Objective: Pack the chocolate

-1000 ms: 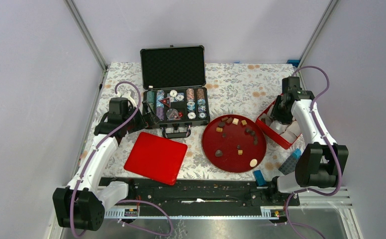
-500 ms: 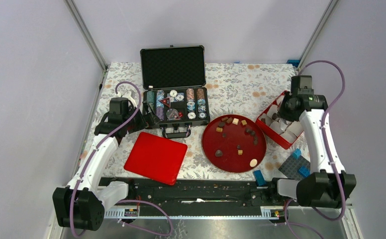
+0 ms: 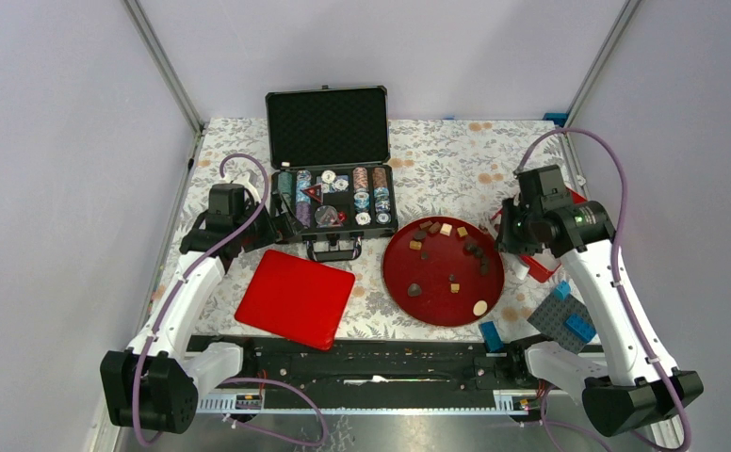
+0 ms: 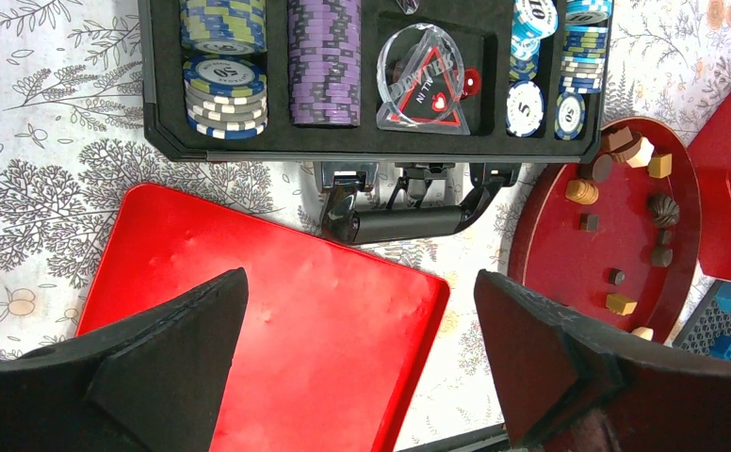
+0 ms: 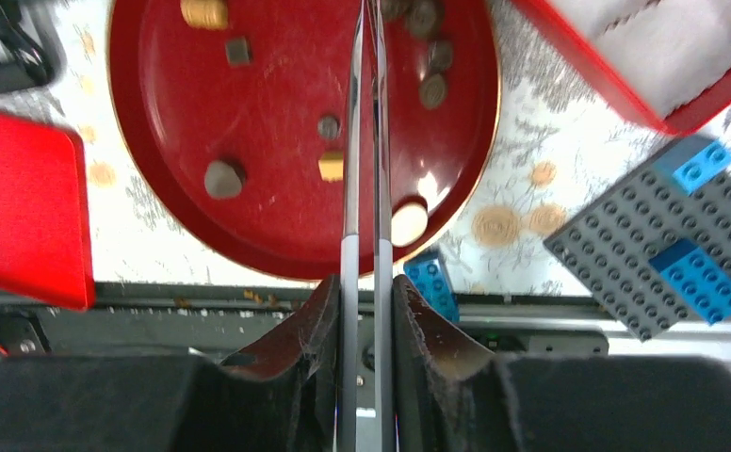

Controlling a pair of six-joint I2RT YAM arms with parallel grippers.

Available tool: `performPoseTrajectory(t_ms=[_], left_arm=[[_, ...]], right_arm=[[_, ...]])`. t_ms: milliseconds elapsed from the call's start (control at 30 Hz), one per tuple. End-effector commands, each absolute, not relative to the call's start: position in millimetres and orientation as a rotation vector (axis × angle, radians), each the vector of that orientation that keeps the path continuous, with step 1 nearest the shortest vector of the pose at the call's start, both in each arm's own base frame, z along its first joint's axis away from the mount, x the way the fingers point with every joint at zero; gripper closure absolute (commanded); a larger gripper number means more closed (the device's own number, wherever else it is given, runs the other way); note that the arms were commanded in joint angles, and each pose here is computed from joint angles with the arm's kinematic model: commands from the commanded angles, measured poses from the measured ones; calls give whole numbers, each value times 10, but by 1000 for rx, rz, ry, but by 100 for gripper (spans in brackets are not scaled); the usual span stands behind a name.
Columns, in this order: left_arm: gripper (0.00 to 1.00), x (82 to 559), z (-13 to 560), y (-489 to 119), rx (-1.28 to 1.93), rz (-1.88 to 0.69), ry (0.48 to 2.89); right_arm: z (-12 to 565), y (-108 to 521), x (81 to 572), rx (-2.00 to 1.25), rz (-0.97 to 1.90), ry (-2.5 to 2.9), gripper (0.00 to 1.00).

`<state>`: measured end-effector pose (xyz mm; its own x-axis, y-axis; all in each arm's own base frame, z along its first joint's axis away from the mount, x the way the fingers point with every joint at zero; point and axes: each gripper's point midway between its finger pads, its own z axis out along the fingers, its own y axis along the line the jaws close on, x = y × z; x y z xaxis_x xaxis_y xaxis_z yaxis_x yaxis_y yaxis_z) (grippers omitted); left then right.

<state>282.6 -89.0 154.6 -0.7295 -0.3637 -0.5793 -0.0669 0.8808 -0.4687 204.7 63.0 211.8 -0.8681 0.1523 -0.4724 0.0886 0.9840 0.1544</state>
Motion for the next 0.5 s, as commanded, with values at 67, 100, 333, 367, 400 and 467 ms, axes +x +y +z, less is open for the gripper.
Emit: performPoseTrajectory(t_ms=[67, 100, 333, 367, 400, 467], left_arm=[[1, 2935, 1816, -899, -275, -554, 2273], [1, 2937, 1819, -895, -276, -551, 2271], [1, 2944, 1834, -894, -277, -551, 2267], [1, 2946, 1834, -894, -276, -550, 2268], [1, 2945, 1836, -897, -275, -552, 2269], [1, 2948, 1837, -895, -275, -551, 2267]], right_arm=[[1944, 773, 1522, 138, 237, 2808, 72], [1935, 786, 1475, 137, 237, 2824, 72], [1846, 964, 1260, 55, 306, 2913, 69], [1834, 977, 1240, 46, 306, 2921, 69], [1823, 983, 1223, 36, 299, 2929, 68], [1816, 981, 1200, 16, 283, 2938, 66]])
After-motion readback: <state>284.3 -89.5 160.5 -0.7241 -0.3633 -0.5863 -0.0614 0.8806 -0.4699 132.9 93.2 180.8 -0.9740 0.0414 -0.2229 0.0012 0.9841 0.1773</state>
